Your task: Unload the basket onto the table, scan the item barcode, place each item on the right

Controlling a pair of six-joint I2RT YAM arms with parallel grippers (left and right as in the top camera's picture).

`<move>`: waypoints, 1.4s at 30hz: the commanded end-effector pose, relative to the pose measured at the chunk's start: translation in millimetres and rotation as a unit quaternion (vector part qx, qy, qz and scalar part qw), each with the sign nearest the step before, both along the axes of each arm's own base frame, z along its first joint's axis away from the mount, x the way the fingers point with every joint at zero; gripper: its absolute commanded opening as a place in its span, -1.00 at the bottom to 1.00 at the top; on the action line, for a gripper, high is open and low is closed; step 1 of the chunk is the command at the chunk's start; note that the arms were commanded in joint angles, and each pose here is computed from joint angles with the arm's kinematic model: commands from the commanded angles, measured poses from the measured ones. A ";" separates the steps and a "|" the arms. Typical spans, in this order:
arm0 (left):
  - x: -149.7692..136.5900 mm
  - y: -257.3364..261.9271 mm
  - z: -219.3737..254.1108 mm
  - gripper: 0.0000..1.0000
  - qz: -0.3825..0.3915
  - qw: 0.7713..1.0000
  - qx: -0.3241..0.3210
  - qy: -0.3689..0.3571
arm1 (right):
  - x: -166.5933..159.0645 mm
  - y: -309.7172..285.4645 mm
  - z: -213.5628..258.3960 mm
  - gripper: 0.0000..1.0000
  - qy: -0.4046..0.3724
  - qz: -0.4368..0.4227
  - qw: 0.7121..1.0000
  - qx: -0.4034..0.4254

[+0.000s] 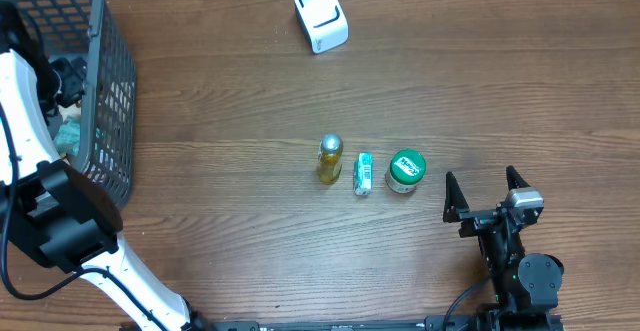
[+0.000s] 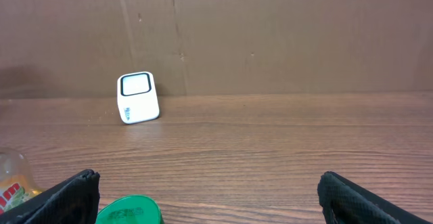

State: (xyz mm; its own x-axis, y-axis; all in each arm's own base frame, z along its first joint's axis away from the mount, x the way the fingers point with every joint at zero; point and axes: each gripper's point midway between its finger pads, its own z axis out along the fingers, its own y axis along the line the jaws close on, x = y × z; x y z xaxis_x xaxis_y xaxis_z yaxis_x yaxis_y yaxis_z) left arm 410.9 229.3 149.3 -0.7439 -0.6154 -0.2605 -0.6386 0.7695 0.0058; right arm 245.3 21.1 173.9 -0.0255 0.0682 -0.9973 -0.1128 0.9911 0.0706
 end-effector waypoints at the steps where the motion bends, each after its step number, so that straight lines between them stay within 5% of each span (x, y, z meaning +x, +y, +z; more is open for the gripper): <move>1: -4.7 4.6 3.2 0.99 0.026 1.000 -0.014 -0.009 | 0.3 -1.4 -2.7 1.00 0.000 -0.003 1.000 -0.002; 17: -42.3 26.7 -61.8 0.99 0.124 0.991 -0.051 0.030 | 0.3 -1.4 -2.7 1.00 0.000 -0.003 1.000 -0.002; 42: -53.3 31.0 -117.5 0.99 0.101 0.993 -0.032 0.044 | 0.3 -1.4 -2.7 1.00 0.000 -0.003 1.000 -0.002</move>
State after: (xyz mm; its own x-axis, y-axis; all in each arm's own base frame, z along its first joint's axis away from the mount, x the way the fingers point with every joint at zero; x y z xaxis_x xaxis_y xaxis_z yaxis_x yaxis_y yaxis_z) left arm 372.0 265.1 53.1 -0.6003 -0.7753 -0.1964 -0.7887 0.6146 -0.0151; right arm 245.3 21.1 174.0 -0.0251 0.0682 -0.9974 -0.1125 0.9911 0.0706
